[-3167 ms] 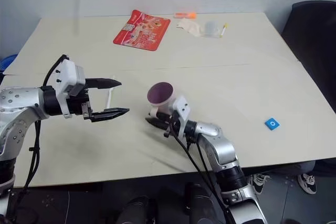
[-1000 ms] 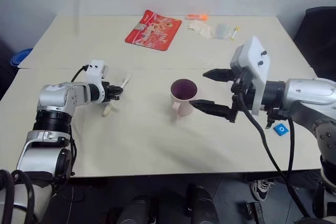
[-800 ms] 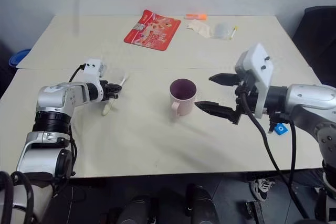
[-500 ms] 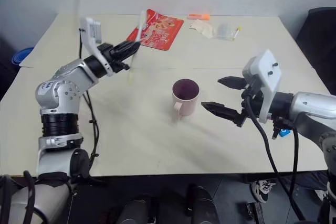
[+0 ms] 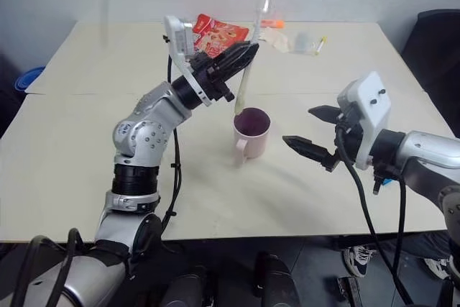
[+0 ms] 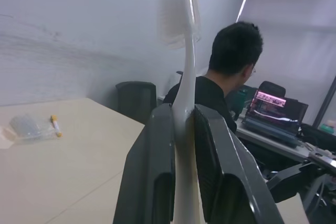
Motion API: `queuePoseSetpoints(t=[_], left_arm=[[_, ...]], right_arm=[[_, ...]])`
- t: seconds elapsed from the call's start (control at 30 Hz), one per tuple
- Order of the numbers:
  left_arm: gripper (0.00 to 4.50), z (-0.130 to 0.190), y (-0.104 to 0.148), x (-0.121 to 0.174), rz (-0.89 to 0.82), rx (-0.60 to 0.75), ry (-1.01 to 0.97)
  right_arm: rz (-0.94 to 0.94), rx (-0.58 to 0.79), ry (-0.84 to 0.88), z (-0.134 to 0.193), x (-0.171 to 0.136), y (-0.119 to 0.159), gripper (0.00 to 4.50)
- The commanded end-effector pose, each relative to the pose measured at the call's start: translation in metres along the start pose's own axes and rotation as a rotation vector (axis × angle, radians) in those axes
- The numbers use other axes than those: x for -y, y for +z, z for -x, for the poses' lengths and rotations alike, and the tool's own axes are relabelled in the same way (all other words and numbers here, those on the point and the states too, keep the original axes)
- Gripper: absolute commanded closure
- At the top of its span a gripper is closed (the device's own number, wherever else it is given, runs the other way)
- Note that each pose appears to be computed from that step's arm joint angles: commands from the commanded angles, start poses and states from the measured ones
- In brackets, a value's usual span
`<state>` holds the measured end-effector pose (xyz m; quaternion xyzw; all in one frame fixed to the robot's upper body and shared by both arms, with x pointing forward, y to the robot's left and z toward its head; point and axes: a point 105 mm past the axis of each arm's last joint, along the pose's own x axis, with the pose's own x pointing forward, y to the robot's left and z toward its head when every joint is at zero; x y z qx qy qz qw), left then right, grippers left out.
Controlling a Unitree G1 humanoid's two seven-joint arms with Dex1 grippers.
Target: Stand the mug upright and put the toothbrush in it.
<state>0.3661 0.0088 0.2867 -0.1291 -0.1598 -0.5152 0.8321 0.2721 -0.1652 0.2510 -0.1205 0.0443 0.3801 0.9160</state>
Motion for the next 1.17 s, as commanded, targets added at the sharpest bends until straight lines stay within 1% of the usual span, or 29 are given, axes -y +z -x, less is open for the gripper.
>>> queuePoseSetpoints(t=[0.03,0.1,0.2,0.23,0.37,0.47,0.5,0.53,0.6,0.67,0.77,0.9,0.93,1.0,1.07,1.17], left_arm=[[4.26,-0.002,-0.004,0.003,-0.060,0.017,-0.030],[4.26,-0.003,-0.006,0.003,-0.060,0.023,-0.034],[3.24,-0.004,-0.011,0.002,-0.052,0.026,-0.041],[3.05,-0.004,-0.013,0.002,-0.055,0.026,-0.041],[1.82,0.002,-0.010,0.002,-0.057,0.040,-0.034],[1.06,0.014,-0.003,-0.001,-0.062,0.038,-0.015],[0.69,0.021,0.000,-0.002,-0.050,0.035,-0.007],[0.43,0.027,0.003,-0.003,-0.037,0.027,-0.008],[0.06,0.041,0.007,-0.005,-0.032,-0.001,-0.006],[0.06,0.056,0.011,-0.008,-0.058,-0.043,0.002],[0.06,0.082,0.025,-0.012,-0.111,-0.122,-0.006],[0.06,0.145,0.040,0.000,-0.284,-0.452,-0.196],[0.06,0.155,0.042,0.002,-0.310,-0.509,-0.225],[0.06,0.185,0.051,0.002,-0.366,-0.673,-0.278],[0.06,0.203,0.061,0.000,-0.406,-0.779,-0.299],[0.06,0.213,0.070,-0.004,-0.419,-0.826,-0.285]], right_arm=[[0.032,0.046,-0.021,0.006,-0.001,0.014,0.00],[0.031,0.049,-0.022,0.006,-0.001,0.015,0.00],[0.029,0.057,-0.019,0.005,-0.001,0.018,0.00],[0.028,0.059,-0.017,0.005,-0.001,0.019,0.00],[0.019,0.063,-0.013,0.005,0.000,0.020,0.00],[0.016,0.061,-0.013,0.003,0.001,0.018,0.00],[0.015,0.061,-0.011,0.003,0.001,0.018,0.00],[0.013,0.061,-0.010,0.003,0.002,0.017,0.00],[0.010,0.059,-0.011,0.002,0.004,0.016,0.00],[0.010,0.053,-0.009,0.001,0.006,0.013,0.00],[0.009,0.036,0.017,0.002,0.007,0.010,0.00],[0.018,-0.038,0.120,0.018,0.010,0.001,0.00],[0.019,-0.051,0.141,0.023,0.011,-0.001,0.00],[0.039,-0.101,0.191,0.037,0.016,-0.009,0.00],[0.042,-0.141,0.220,0.048,0.023,-0.017,0.00],[0.048,-0.173,0.217,0.054,0.034,-0.025,0.00]])
